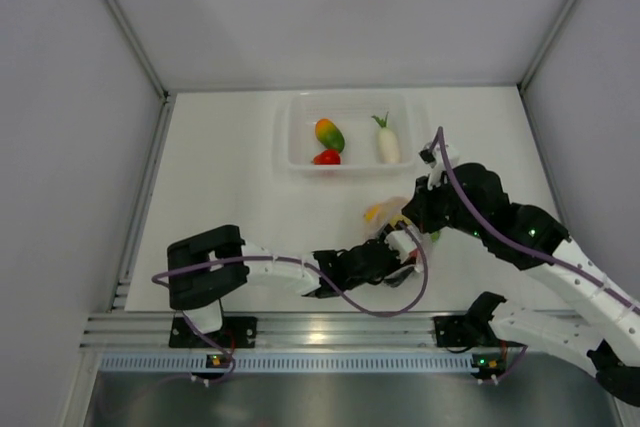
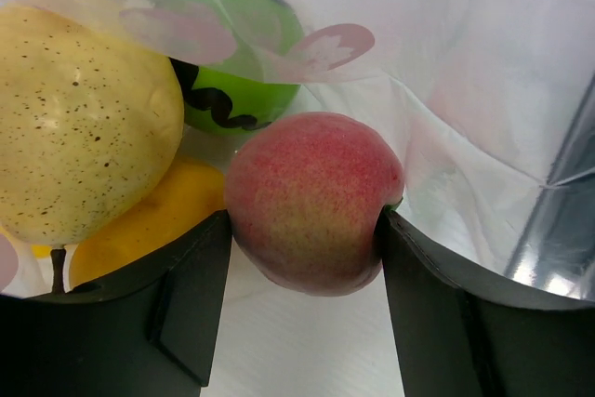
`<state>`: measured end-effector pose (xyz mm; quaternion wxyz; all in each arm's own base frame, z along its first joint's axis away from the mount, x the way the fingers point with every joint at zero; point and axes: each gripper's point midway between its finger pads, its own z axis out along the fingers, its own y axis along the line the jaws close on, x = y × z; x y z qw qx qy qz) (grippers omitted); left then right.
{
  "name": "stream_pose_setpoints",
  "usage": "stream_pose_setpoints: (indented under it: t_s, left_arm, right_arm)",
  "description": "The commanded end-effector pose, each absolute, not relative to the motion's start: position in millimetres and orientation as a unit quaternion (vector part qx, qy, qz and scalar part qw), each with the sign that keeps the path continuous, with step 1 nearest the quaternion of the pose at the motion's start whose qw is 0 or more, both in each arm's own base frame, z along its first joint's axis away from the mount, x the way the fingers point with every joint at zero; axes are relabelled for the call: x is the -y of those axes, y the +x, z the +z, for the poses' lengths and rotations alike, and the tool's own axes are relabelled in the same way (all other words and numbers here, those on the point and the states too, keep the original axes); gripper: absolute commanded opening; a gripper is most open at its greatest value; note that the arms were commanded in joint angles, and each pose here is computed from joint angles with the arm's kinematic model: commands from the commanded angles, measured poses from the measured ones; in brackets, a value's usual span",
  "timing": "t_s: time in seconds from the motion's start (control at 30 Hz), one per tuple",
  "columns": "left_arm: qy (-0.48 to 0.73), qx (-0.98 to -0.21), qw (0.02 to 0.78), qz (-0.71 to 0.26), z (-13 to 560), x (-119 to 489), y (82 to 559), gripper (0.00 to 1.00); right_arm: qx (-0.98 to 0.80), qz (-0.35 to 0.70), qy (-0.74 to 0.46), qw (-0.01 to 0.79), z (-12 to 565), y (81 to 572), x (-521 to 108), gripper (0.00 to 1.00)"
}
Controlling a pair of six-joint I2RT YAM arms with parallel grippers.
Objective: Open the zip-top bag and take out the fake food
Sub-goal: Pick up the fake fruit from the zipper food storage bag.
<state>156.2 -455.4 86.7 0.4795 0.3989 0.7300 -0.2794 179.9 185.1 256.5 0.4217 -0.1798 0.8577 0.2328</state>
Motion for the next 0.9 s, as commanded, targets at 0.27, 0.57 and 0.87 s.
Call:
stream_pose_setpoints:
  t_s: [0.27, 0.57, 0.87]
  left_arm:
    - [0.443, -0.673, 0.465, -0.368, 125.5, 451.8, 103.1, 0.0]
    - [0.393, -0.685, 0.497, -0.36, 146.1, 428.7, 109.4, 0.0]
    - [0.364, -0.675, 0.526, -0.369, 172.1, 403.6, 109.1, 0.0]
  right_arm:
    - [-0.851, 0.166, -0.148, 0.476, 271.2, 211.7, -172.5, 0.0]
    - [-0.872, 0.107, -0.132, 0.459, 236.5, 217.6, -155.4, 0.0]
    - [-0.878, 0.093, -0.132, 0.451, 219.5, 221.3, -155.1, 0.0]
